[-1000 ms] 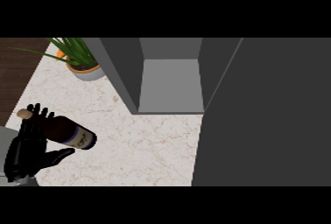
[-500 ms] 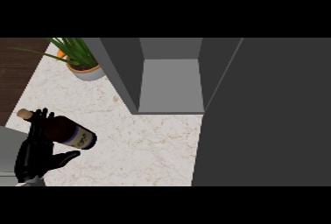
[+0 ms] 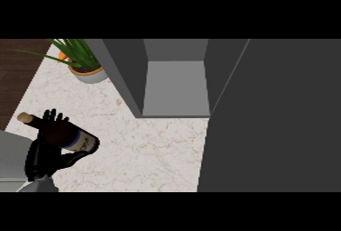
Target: Pick up the wine, place it into the cabinet and close the cabinet
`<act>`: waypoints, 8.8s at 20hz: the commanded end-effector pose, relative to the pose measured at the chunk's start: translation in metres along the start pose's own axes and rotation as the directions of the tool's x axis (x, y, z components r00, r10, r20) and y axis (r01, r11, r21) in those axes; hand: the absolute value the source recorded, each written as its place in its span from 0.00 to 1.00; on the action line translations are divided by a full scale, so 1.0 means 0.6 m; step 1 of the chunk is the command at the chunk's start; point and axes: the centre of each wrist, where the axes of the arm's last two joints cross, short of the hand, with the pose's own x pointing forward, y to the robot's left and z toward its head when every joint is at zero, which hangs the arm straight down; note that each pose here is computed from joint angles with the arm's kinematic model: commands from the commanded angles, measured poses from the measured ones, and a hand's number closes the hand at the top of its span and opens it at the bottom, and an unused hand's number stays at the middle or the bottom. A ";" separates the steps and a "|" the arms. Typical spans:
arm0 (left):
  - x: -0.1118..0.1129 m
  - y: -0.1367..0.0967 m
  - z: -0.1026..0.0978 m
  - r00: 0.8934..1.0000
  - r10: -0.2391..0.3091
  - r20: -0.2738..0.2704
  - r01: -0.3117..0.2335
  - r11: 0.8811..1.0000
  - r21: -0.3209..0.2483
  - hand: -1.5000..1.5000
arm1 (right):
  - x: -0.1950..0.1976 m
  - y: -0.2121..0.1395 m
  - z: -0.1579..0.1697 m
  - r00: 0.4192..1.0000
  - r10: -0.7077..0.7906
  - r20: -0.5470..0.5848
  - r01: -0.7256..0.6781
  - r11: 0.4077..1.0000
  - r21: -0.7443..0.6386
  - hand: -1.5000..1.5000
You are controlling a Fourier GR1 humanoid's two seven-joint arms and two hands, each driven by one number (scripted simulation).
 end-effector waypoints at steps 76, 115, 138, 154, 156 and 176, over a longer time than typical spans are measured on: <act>0.227 -0.545 0.027 0.970 0.020 0.242 0.086 0.905 -0.417 1.00 | -0.007 -0.014 0.049 0.998 -0.034 0.048 0.034 0.999 -0.002 0.00; 0.058 -0.510 -0.063 0.938 -0.139 0.318 0.212 0.955 -0.206 1.00 | 0.021 -0.018 0.051 0.997 -0.015 0.071 0.013 1.000 0.028 0.00; 0.055 -0.506 -0.180 0.955 -0.193 0.224 0.235 0.956 -0.178 1.00 | 0.002 -0.023 0.020 0.996 -0.051 0.071 0.051 0.999 0.013 0.00; 0.086 -0.525 -0.237 0.896 -0.251 0.365 0.291 0.955 -0.057 1.00 | -0.005 0.002 0.024 0.997 -0.063 0.047 0.061 0.997 0.046 0.00; 0.083 -0.517 -0.242 0.914 -0.227 0.338 0.269 0.959 -0.084 1.00 | 0.009 -0.011 0.034 0.997 -0.045 0.064 0.042 0.998 0.043 0.00; 0.087 -0.487 -0.261 0.966 -0.112 0.232 0.124 0.992 -0.038 1.00 | -0.027 -0.001 0.007 0.997 -0.049 0.053 0.045 0.996 0.073 0.00</act>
